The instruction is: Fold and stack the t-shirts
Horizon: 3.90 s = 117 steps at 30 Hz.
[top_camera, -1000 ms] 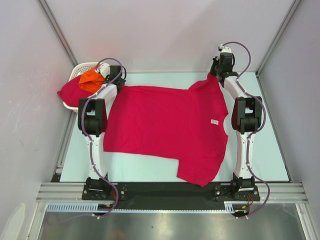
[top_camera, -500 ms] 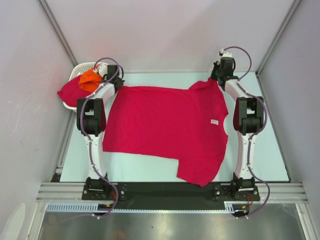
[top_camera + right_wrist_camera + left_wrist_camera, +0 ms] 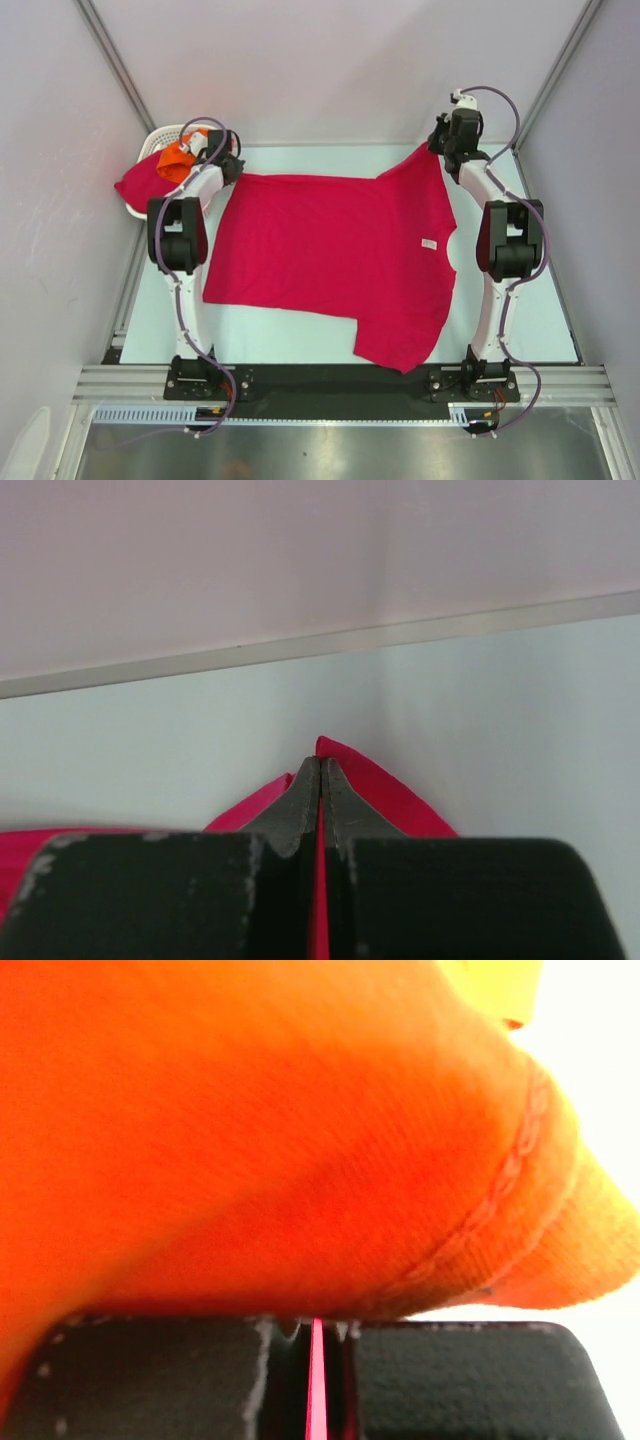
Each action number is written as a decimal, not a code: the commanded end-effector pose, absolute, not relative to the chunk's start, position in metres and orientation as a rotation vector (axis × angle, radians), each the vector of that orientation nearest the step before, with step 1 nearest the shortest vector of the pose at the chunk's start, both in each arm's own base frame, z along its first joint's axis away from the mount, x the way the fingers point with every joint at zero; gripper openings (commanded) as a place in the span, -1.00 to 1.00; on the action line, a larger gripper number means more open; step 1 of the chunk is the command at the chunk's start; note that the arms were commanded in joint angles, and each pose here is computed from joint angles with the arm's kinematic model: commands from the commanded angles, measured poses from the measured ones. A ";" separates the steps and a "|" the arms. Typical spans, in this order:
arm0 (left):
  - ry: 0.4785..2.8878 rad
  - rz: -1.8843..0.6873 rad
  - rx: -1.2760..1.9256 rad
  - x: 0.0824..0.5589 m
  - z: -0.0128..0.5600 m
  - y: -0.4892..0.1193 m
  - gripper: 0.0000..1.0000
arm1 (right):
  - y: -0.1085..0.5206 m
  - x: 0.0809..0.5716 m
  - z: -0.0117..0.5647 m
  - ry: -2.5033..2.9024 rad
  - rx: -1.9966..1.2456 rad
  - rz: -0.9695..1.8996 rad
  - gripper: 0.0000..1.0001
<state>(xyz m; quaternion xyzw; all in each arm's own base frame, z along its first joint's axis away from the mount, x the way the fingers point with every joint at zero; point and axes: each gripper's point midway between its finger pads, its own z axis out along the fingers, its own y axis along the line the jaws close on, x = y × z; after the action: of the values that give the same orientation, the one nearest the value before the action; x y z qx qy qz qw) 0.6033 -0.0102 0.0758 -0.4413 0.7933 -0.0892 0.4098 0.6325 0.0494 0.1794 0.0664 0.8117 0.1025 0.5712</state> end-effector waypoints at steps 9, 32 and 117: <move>1.899 -0.338 -1.224 0.595 0.129 -0.001 -1.00 | 0.041 0.619 0.235 1.794 0.169 0.248 -1.00; 1.865 -0.358 -1.296 0.599 0.129 0.025 -1.00 | 0.024 0.608 0.243 1.787 0.170 0.215 -1.00; 1.880 -0.231 -1.097 0.600 0.173 0.023 -1.00 | 0.028 0.574 0.259 1.799 0.101 0.169 -1.00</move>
<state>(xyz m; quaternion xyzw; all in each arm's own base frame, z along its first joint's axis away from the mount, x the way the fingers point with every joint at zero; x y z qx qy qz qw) 0.5887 0.0156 0.1045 -0.4589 0.7924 -0.0885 0.3921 0.5677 0.0166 0.2352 0.0652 0.7957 0.0810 0.5967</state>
